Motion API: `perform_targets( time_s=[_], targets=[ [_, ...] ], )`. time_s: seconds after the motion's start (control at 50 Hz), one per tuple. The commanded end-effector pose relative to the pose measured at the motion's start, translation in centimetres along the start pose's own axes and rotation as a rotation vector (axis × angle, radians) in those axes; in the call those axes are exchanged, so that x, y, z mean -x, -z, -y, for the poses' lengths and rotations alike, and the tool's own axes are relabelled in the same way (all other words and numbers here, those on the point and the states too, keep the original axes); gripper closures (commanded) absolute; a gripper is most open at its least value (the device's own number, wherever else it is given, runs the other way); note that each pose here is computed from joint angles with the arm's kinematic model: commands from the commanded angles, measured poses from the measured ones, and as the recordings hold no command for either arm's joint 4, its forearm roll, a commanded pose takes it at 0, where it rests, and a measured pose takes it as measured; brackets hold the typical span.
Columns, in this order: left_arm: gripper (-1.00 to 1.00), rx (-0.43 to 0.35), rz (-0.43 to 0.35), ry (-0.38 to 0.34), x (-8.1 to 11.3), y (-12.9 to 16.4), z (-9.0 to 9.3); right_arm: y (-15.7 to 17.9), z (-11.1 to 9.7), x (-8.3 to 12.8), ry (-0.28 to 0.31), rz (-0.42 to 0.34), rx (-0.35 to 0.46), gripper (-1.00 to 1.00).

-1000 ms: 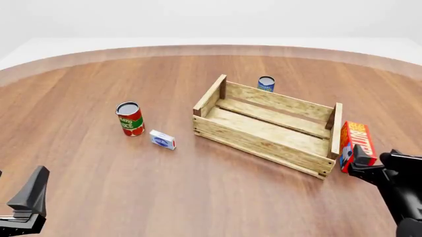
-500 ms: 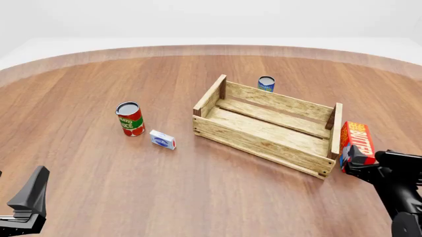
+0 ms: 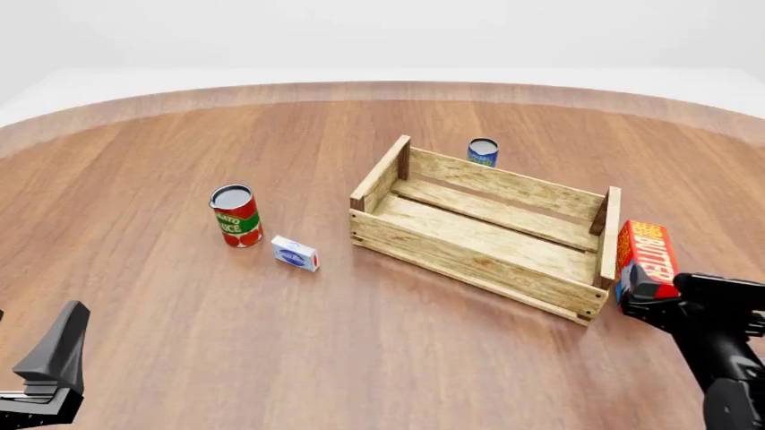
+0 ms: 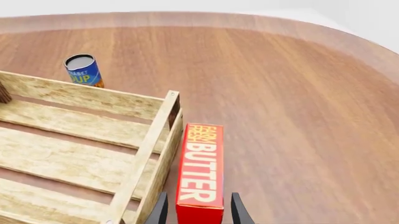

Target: Pick up the butter and put it in the tray.

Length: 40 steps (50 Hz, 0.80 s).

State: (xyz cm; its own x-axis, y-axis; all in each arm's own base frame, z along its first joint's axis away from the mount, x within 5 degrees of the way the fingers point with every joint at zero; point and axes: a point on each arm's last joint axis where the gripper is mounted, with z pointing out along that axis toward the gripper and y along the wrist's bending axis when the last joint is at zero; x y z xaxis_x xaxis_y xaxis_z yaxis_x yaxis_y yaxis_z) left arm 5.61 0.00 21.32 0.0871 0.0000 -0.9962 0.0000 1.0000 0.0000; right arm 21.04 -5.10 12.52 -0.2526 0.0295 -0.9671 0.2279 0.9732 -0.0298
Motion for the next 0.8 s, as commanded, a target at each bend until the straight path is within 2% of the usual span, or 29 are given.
perform_targets(
  time_s=[0.02, 0.8],
  targets=[
    [-1.0, 0.0, 0.0, 0.0, 0.0, 0.0, 0.0, -0.5, 0.0, -0.4, -0.003, -0.019, -0.002, -1.0],
    [-1.0, 0.0, 0.0, 0.0, 0.0, 0.0, 0.0, -2.3, 0.1, -2.1, -0.013, -0.084, -0.004, -1.0]
  ],
)
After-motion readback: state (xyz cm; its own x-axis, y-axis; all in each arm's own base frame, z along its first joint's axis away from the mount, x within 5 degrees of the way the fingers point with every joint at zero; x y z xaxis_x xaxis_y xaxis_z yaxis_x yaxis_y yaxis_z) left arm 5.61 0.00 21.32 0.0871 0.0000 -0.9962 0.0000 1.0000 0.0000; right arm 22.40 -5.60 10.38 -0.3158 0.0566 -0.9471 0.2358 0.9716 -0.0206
